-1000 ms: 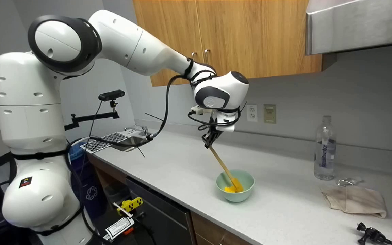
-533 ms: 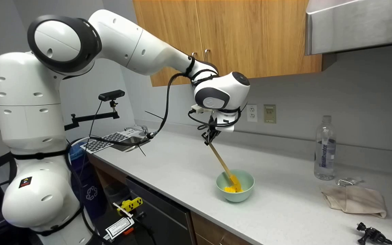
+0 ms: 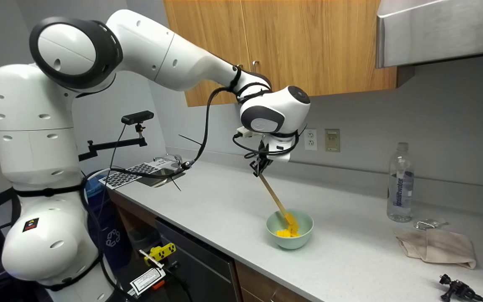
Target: Use the ladle to stir in the bow
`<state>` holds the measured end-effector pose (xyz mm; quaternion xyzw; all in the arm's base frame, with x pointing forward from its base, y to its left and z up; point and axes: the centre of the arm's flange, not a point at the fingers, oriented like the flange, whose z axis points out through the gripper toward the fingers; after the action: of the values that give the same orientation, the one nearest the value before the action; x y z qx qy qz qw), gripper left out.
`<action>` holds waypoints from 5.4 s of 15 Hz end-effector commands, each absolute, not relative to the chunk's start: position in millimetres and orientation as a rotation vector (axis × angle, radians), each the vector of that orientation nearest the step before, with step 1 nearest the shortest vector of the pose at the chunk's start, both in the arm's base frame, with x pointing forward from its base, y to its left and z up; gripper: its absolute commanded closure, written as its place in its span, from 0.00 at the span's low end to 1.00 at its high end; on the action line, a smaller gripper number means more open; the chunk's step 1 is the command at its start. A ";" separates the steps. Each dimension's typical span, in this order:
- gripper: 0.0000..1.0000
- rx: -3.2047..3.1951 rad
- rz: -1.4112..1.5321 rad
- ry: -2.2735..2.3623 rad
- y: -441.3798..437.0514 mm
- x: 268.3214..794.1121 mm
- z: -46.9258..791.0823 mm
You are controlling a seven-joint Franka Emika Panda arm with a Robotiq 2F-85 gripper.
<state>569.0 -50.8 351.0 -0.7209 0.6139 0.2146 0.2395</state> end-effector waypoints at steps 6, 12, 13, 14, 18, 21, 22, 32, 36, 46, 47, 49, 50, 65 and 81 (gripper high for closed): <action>0.96 -2.095 0.437 1.814 -55.6 564.0 375.1; 0.96 -2.093 0.502 1.777 -48.2 561.5 366.1; 0.96 -2.080 0.523 1.762 -47.5 561.0 364.1; 0.96 -2.065 0.538 1.752 -46.8 560.6 362.3; 0.96 -1.988 0.609 1.698 -42.2 560.5 360.9; 0.96 -1.944 0.649 1.650 -37.3 560.7 363.5; 0.96 -1.930 0.660 1.637 -36.3 560.6 364.1; 0.96 -2.017 0.559 1.734 -32.5 558.8 372.1; 0.96 -2.081 0.445 1.807 -34.2 560.2 378.9; 0.96 -2.025 0.538 1.750 -32.2 561.2 378.1; 0.96 -1.995 0.561 1.733 -31.4 560.9 377.8; 0.96 -1.956 0.604 1.715 -29.3 560.4 376.6; 0.96 -1.942 0.616 1.706 -28.6 559.8 376.2; 0.96 -1.999 0.598 1.670 -22.1 553.0 329.4; 0.52 -2.122 0.483 1.671 -4.6 553.1 323.0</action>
<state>559.7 -12.6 321.2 -0.7539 0.6018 0.1728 0.1990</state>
